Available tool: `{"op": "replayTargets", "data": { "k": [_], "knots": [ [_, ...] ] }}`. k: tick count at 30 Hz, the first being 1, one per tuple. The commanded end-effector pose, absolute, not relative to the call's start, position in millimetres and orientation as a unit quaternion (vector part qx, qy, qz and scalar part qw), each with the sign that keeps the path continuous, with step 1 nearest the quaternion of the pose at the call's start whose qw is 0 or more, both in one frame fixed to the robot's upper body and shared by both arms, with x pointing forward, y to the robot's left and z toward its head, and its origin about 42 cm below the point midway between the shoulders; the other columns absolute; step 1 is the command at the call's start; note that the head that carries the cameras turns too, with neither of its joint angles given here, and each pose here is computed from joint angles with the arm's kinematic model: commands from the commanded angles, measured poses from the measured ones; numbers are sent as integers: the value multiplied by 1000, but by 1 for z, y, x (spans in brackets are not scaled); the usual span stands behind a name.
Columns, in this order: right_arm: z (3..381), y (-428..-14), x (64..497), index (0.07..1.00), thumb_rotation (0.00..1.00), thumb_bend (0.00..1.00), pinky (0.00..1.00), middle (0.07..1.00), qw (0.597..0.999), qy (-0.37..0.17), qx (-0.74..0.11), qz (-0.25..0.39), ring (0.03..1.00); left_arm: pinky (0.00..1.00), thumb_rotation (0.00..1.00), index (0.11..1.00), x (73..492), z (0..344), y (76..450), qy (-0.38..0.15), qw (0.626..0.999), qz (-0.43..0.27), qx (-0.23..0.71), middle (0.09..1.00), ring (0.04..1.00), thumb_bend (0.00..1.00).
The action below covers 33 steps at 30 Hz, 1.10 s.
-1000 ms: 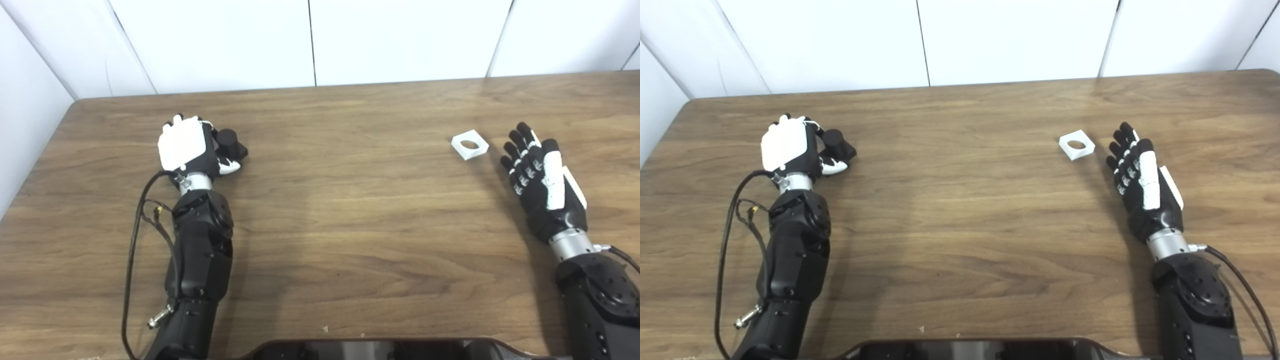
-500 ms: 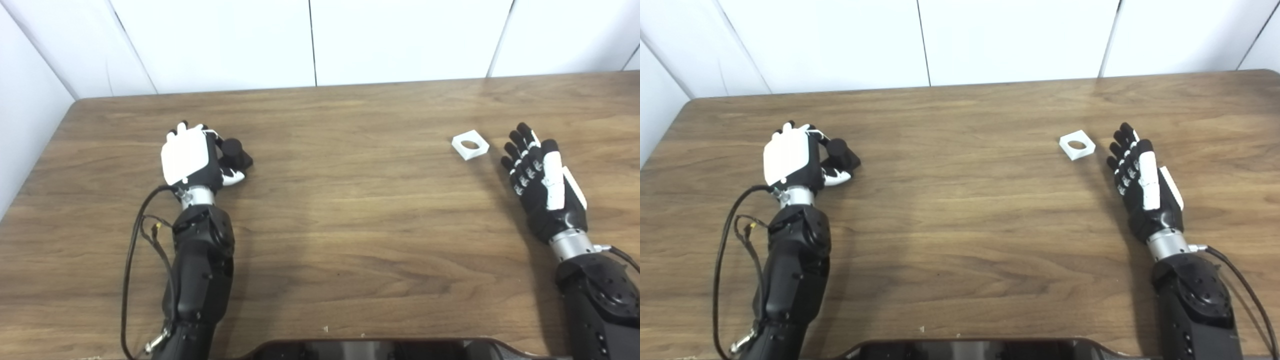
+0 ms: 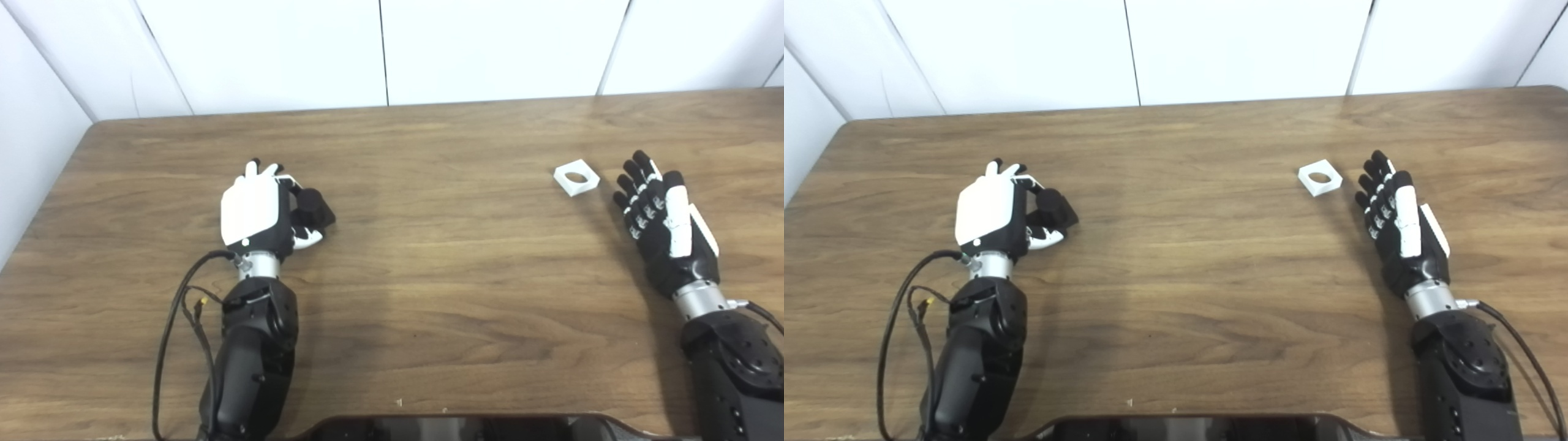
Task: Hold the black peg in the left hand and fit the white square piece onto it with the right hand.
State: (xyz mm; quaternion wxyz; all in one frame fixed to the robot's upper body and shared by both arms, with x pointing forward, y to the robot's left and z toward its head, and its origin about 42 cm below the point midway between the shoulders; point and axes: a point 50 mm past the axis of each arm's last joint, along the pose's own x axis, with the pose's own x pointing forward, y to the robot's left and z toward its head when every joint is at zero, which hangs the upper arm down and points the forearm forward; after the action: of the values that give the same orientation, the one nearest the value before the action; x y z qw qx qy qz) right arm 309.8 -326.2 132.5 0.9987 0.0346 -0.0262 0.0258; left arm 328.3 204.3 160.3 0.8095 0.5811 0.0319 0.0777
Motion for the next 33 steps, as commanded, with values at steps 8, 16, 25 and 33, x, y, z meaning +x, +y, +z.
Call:
{"op": "replayTargets", "data": {
  "k": [8,16,25,33],
  "knots": [
    [130,-316,309,1000,1000,546,1000,1000,998,-22,48,44,1000,937,71,491,316,168,183,11,817,30,575,885,987,517],
    [128,-312,310,1000,1000,548,1000,1000,998,-17,48,43,1000,929,70,490,298,170,158,-14,831,-8,556,883,978,518],
    [128,-311,309,1000,1000,543,1000,1000,998,-14,49,44,1000,935,69,490,284,173,136,-35,843,-43,535,894,988,517],
    [127,-311,308,1000,1000,558,1000,1000,998,-11,50,46,1000,897,70,489,272,174,120,-70,839,-73,534,882,975,518]
  ]
}}
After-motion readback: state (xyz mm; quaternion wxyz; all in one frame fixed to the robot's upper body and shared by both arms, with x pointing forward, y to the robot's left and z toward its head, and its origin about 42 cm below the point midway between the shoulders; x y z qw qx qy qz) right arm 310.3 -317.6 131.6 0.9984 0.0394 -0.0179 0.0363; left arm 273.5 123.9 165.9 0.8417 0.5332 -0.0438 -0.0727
